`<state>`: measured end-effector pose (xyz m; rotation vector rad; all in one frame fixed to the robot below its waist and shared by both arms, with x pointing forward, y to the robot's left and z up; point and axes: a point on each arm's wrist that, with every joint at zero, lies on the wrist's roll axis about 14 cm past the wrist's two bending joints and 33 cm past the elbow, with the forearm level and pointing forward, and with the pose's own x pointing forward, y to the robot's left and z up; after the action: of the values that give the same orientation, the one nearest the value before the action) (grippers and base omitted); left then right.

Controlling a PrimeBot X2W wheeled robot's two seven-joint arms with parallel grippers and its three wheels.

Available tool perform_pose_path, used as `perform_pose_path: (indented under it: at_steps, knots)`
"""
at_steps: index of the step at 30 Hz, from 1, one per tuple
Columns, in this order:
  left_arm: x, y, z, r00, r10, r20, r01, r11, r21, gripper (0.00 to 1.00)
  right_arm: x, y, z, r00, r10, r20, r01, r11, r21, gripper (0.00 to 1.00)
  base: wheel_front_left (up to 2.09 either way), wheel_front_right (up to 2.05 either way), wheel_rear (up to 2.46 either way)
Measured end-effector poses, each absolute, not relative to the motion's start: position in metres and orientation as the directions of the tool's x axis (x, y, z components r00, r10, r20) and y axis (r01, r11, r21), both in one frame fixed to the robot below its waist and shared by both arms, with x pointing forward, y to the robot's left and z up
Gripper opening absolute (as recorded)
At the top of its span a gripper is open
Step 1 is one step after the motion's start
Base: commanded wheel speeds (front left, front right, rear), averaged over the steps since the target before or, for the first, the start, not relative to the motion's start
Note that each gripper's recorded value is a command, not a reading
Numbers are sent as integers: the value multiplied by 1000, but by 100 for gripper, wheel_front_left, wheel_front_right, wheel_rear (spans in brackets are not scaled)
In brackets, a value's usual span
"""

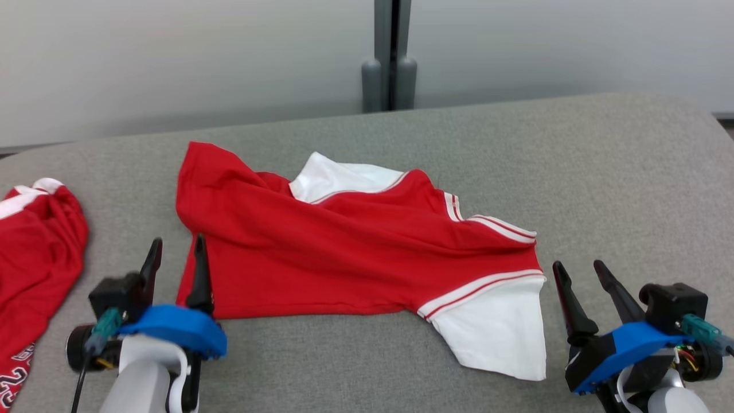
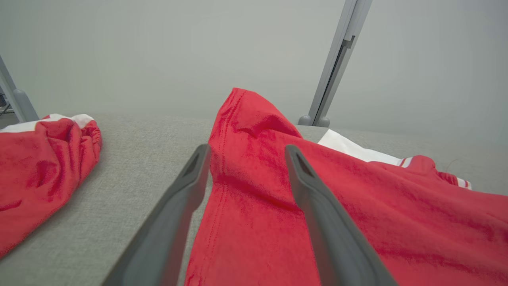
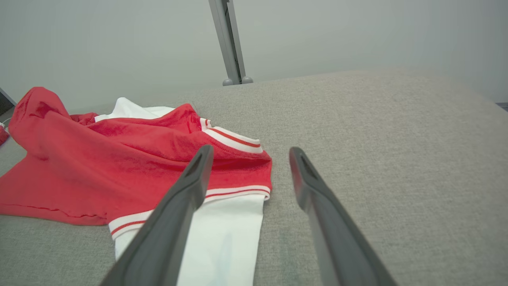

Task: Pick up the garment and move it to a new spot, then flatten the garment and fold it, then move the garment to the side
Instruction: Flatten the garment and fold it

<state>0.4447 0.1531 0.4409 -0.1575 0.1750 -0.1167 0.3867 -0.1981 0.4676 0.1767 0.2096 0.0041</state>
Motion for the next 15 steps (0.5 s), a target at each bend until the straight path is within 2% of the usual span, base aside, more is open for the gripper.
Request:
perform_pose_path:
  at_steps: [15]
  knots:
    - [366,178,466,997,-53,-62,42,985,-168,100,359,-203,492,992,6,-130,14,988,152,100,0,0,0]
